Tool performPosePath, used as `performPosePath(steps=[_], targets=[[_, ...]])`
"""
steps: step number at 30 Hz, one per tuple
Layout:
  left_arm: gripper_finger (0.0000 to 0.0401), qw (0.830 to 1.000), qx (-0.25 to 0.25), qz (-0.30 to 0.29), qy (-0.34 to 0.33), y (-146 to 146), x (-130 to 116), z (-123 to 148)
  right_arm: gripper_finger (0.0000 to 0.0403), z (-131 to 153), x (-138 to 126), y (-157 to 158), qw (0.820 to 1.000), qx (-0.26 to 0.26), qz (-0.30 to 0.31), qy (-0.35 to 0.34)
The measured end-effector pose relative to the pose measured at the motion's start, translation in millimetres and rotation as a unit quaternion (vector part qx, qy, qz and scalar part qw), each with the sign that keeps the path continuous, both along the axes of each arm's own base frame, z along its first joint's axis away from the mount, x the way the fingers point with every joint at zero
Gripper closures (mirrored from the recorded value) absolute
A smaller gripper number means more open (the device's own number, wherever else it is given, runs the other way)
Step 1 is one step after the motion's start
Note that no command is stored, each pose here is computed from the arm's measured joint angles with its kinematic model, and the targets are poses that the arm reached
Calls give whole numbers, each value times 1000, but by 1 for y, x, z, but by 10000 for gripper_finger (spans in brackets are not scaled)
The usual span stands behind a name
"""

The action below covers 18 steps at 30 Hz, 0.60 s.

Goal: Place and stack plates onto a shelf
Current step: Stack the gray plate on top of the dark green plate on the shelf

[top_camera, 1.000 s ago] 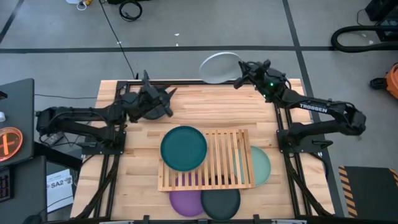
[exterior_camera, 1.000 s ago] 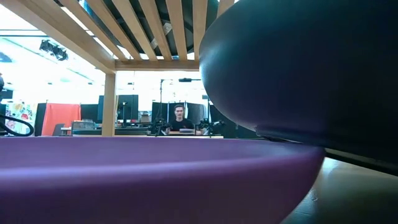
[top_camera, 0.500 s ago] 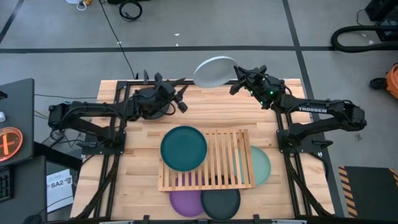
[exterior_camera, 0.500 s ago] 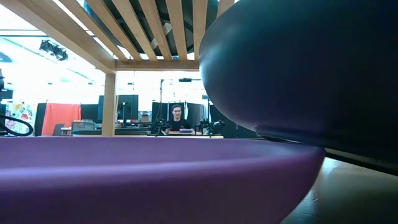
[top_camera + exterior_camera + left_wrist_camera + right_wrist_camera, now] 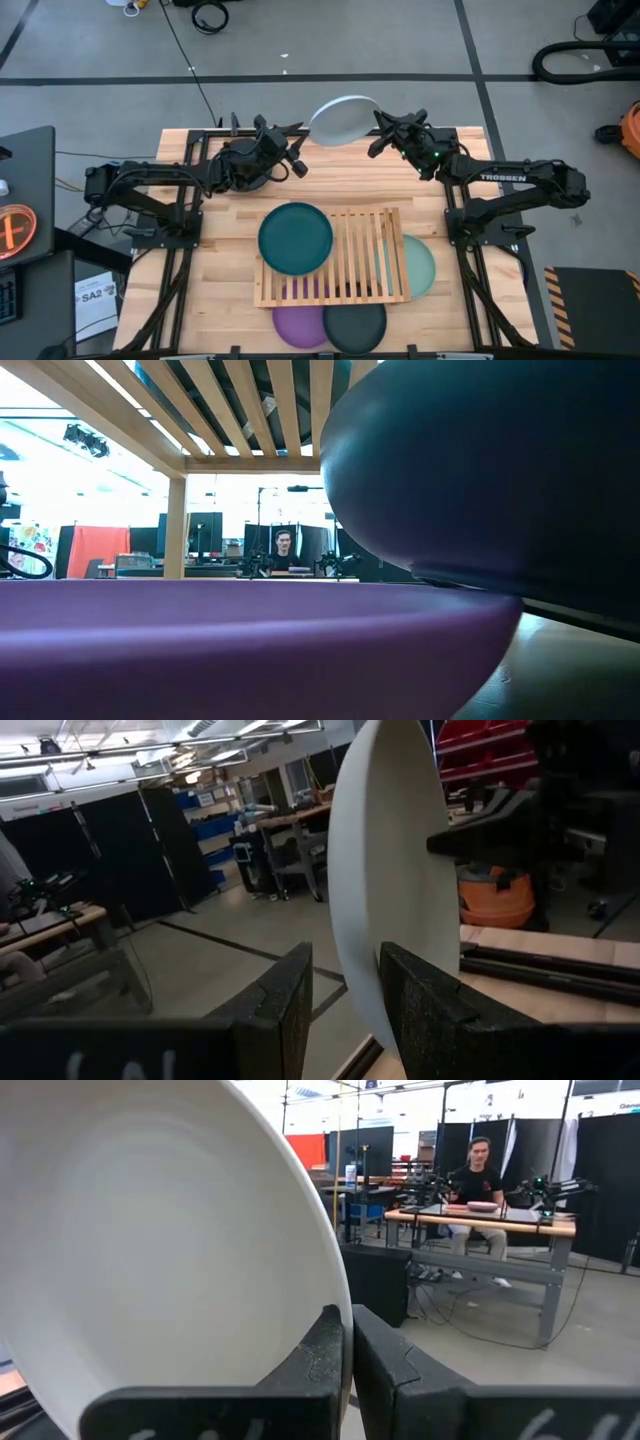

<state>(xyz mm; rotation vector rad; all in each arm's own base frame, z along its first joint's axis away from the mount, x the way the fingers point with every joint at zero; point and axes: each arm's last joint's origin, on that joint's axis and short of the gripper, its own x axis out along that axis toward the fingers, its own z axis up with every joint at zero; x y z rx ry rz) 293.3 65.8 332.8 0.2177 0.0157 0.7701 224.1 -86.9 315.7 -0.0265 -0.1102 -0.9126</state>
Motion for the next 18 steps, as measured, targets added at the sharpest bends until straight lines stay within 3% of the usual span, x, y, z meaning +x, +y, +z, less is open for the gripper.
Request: performPosePath(steps=[18], targets=[[288,1000,0,-3,-2,0,0,0,385,0,6,17,998,0,56,-2]])
